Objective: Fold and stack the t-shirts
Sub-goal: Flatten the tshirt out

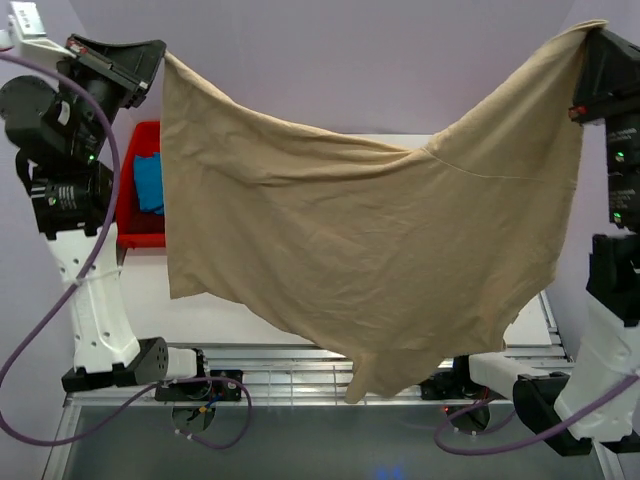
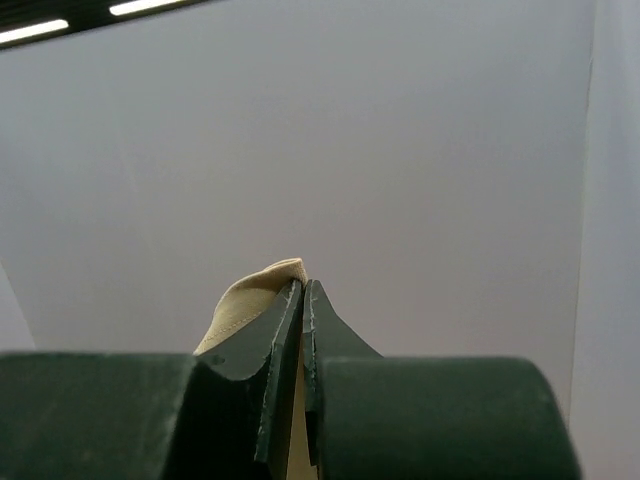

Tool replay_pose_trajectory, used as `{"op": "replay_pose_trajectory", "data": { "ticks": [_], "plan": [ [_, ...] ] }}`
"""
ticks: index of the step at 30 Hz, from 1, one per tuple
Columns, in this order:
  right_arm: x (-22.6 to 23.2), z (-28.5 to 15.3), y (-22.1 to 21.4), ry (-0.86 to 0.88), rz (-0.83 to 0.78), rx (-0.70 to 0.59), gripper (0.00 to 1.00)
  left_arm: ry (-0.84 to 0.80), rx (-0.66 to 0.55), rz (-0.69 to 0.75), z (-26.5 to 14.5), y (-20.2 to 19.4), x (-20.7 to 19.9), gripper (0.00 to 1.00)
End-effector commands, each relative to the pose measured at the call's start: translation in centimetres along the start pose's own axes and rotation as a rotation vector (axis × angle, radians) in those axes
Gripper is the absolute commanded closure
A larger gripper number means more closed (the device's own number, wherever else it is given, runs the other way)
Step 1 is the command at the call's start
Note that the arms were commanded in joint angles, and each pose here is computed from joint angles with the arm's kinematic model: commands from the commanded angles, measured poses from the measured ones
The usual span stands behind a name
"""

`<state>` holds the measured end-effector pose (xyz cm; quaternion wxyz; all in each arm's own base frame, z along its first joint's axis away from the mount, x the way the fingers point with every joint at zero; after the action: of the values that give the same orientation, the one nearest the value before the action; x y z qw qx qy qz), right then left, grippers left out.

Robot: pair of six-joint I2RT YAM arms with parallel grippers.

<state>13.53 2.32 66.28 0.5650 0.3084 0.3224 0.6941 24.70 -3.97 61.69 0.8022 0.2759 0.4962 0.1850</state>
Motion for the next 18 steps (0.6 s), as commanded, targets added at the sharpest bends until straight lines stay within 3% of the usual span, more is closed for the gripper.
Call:
{"op": "replay_pose_trajectory", "data": {
  "ticks": [1, 4, 8, 10, 12, 16, 18],
  "plan": [
    [-0.5, 4.5, -7.8, -0.009, 0.06, 0.169, 0.92, 0.172, 0.227, -0.089, 4.4, -4.5, 8.3, 1.0],
    [-0.8, 6.9, -14.1, -0.007, 0.096, 0.312, 0.92, 0.265, 0.356, -0.146, 6.9, -7.6, 14.0, 1.0],
    [-1.1, 10.3, -21.9, 0.012, 0.138, 0.46, 0.92, 0.298, 0.387, -0.179, 10.1, -8.9, 17.8, 1.0],
    [-1.1, 11.5, -21.4, 0.01, 0.135, 0.433, 0.92, 0.224, 0.348, -0.177, 11.7, -7.2, 16.0, 1.0],
    [-1.4, 12.8, -21.7, -0.006, 0.126, 0.417, 0.92, 0.199, 0.34, -0.194, 13.8, -7.2, 17.0, 1.0],
    [-2.3, 14.5, -16.4, -0.018, 0.088, 0.244, 0.92, 0.005, 0.239, -0.283, 15.6, -4.2, 14.7, 1.0],
    [-3.4, 14.4, -14.4, -0.035, 0.09, 0.173, 0.92, -0.017, 0.227, -0.321, 15.8, -4.0, 15.2, 0.99]
  ]
}}
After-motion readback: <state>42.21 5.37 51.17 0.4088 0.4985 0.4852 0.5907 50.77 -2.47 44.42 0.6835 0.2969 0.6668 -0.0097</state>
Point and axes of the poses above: each gripper's point midway between its finger pads, its own z axis out along the fingers, its own x axis along the line the jaws close on, y = z × x, the point moved 8 cm from there along -z, back along the fingers, and after that the axes turned 5 degrees about -z, right-handed, at the moved point
